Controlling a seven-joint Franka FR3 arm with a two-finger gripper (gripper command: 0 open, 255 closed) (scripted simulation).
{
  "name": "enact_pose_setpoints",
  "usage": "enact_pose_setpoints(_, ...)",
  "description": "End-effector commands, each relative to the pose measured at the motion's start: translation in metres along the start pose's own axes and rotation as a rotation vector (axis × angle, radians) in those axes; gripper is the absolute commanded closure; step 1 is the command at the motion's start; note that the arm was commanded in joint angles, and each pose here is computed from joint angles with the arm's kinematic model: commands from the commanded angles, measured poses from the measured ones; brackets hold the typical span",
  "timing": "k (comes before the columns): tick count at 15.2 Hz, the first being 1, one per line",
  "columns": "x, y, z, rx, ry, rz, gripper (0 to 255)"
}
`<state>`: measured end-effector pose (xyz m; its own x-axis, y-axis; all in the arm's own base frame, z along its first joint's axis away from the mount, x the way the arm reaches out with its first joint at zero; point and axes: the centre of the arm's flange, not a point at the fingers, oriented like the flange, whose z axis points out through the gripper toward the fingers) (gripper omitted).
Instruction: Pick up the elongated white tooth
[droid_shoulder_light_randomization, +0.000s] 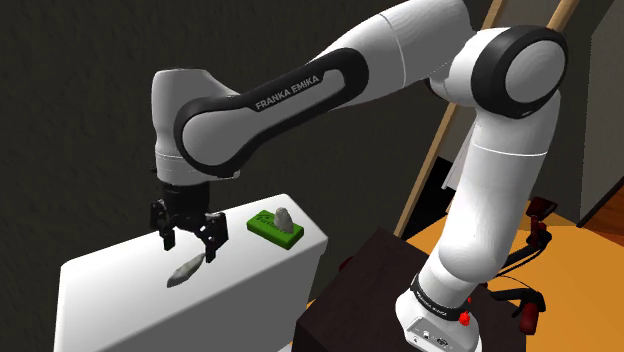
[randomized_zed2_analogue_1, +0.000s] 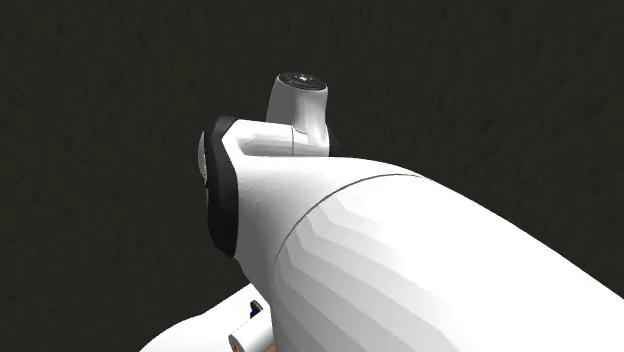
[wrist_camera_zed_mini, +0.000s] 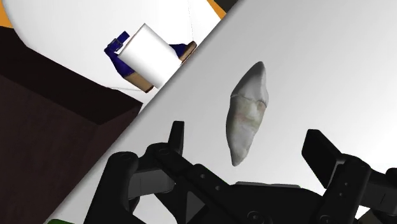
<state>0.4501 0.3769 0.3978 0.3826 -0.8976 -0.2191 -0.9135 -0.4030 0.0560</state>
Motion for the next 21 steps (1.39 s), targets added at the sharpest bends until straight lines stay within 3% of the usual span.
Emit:
enact_pose_setpoints(1,0.002,-0.006,0.01,0.003,-0.001,0.013,0)
enact_pose_setpoints(8,0.008,-0.008,0.039,0.003,-0.001,0.013,0)
enact_pose_setpoints(9,0.008,-0.008,0.039,0.003,-0.001,0.013,255)
enact_pose_setpoints(18,0.008,-0.008,0.039,0.003,-0.001,0.013,255)
enact_pose_setpoints(21,0.005,-0.007,0.023,0.003,-0.001,0.013,255)
